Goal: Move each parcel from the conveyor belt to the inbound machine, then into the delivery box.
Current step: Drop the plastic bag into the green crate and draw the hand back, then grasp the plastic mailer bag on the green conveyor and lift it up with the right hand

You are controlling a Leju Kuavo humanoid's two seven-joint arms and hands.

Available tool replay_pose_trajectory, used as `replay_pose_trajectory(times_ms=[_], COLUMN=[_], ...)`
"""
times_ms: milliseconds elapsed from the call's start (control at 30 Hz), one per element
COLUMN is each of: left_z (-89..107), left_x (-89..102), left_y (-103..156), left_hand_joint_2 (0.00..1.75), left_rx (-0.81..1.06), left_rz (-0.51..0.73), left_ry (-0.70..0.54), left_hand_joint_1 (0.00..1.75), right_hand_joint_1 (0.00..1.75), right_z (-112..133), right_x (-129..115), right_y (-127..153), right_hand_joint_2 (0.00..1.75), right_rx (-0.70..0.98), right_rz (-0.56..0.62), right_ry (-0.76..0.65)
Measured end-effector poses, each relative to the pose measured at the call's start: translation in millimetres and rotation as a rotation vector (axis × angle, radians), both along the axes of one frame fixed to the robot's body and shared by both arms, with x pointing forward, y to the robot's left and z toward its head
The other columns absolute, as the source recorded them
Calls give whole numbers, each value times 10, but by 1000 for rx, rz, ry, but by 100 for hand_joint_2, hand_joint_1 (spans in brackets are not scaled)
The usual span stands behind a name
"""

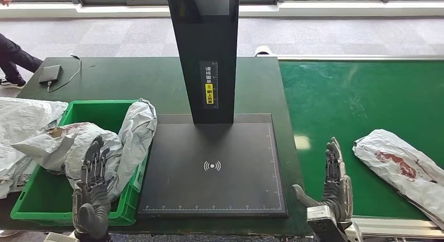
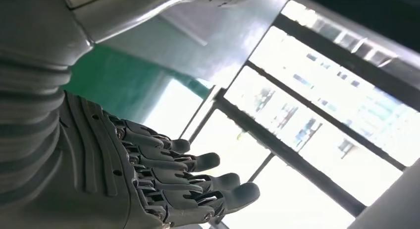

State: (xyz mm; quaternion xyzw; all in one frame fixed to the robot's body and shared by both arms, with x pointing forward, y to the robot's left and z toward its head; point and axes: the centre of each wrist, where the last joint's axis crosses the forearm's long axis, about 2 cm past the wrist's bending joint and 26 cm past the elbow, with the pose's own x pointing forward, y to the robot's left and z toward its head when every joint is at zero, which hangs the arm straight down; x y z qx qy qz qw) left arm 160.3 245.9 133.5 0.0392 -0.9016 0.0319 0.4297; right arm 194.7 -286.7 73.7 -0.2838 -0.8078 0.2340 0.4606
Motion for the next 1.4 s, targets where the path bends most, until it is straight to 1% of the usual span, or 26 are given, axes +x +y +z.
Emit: replay_pose_trajectory(times_ms=[133,200,267,400,500,633,700,833,933,1033,1133,1233,1400], left_z=[-80,-131,-194,-271,-301,-333,-348,-370,-393,-408,-416,-434,-445], left_x=[28,45,36,15,15,63,81,105,117,110,75,29,12], left_y=[-45,-90,-140,-204,-222,-227,-229,-232,-232,-227,-221,-221,-212], left_hand_joint_2=[0,0,0,0,0,0,0,0,0,0,0,0,0], left_rx=[-52,-72,-99,-146,-169,-185,-184,-182,-172,-160,-153,-141,-126], left_rz=[-46,-64,-83,-121,-153,-193,-202,-214,-214,-194,-175,-166,-158], left_ry=[20,37,61,89,97,100,103,108,116,125,133,145,152], left_hand_joint_1=[0,0,0,0,0,0,0,0,0,0,0,0,0], right_hand_joint_1=[0,0,0,0,0,0,0,0,0,0,0,0,0], right_z=[-112,-207,-300,-410,-467,-461,-450,-452,-428,-355,-285,-241,-241], right_x=[43,85,97,74,-21,-219,-306,-398,-380,-224,-39,83,169], right_y=[-216,-444,-754,-1239,-1588,-2148,-2332,-2517,-2699,-2874,-2983,-3033,-3036], right_hand_joint_2=[175,175,175,175,175,175,175,175,175,175,175,175,175], right_rx=[-77,-152,-233,-337,-396,-439,-446,-460,-471,-474,-455,-422,-376], right_rz=[-91,-171,-265,-393,-483,-593,-633,-690,-739,-797,-857,-892,-908], right_ry=[80,155,233,345,435,523,549,609,655,680,716,742,771])
